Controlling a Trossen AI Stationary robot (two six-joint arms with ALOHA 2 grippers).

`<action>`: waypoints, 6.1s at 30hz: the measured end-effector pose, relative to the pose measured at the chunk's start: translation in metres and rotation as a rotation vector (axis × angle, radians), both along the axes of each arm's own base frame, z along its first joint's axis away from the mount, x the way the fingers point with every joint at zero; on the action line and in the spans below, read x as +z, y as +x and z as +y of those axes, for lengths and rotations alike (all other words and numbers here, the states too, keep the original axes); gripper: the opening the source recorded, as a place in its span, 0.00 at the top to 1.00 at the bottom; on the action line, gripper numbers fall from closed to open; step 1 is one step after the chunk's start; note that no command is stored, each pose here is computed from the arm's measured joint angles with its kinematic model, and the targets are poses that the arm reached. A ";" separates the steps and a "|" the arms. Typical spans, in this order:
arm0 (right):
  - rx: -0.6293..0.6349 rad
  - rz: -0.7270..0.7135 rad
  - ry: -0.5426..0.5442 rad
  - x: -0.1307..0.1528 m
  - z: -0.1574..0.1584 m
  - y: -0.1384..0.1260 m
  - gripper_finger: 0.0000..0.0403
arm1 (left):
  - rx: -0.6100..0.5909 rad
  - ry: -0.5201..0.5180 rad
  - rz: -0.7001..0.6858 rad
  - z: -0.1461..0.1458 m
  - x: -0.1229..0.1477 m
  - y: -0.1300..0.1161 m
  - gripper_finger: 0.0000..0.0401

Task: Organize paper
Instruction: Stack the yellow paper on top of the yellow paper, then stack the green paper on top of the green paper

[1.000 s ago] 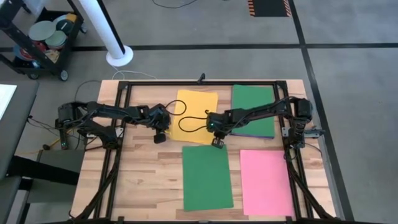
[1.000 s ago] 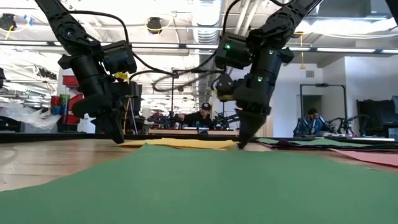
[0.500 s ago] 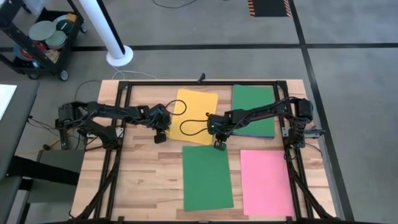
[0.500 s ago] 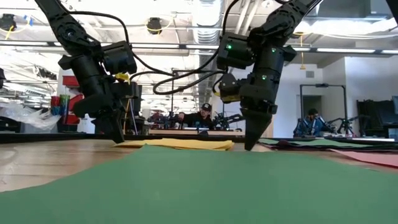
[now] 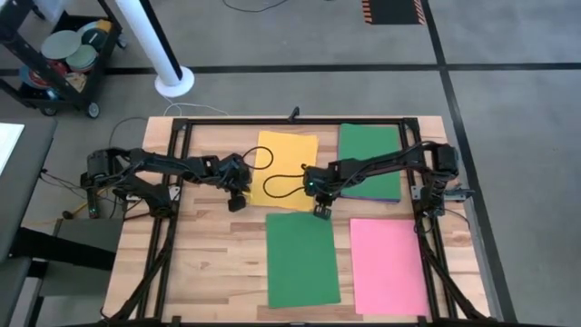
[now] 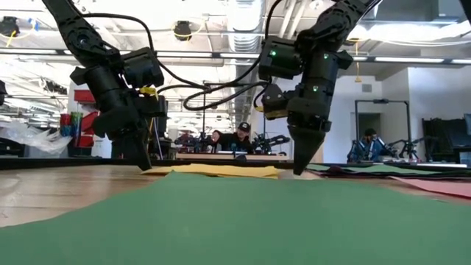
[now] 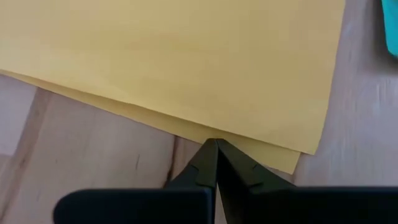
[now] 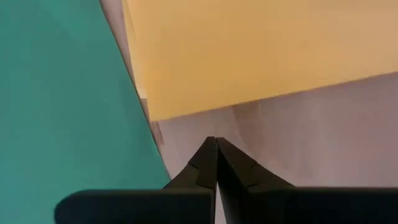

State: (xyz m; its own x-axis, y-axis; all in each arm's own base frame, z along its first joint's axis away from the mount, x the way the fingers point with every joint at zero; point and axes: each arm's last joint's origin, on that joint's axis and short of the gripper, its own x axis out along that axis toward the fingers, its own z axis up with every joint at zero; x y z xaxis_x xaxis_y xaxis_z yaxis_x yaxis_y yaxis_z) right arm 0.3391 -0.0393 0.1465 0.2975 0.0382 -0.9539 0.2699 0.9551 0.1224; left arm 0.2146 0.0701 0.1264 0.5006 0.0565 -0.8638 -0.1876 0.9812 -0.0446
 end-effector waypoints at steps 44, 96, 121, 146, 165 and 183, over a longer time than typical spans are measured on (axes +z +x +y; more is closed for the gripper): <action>-0.056 -0.138 -0.037 -0.026 -0.019 0.013 1.00 | 0.162 -0.012 -0.304 -0.001 0.036 0.030 1.00; 0.065 -0.163 -0.260 0.044 -0.035 0.000 1.00 | 0.178 0.009 -0.309 0.000 0.034 0.032 1.00; -0.147 -0.059 -0.463 0.015 0.042 -0.087 0.89 | 0.182 0.004 -0.327 0.000 0.036 0.033 1.00; -0.113 0.060 -0.495 -0.021 0.036 -0.076 0.71 | 0.174 0.011 -0.326 0.000 0.036 0.033 1.00; -0.176 -0.133 -0.474 0.033 0.041 -0.090 1.00 | 0.171 0.001 -0.327 0.000 0.035 0.033 1.00; -0.136 -0.335 -0.037 0.091 0.128 -0.045 1.00 | 0.075 0.011 -0.370 -0.013 0.039 0.039 1.00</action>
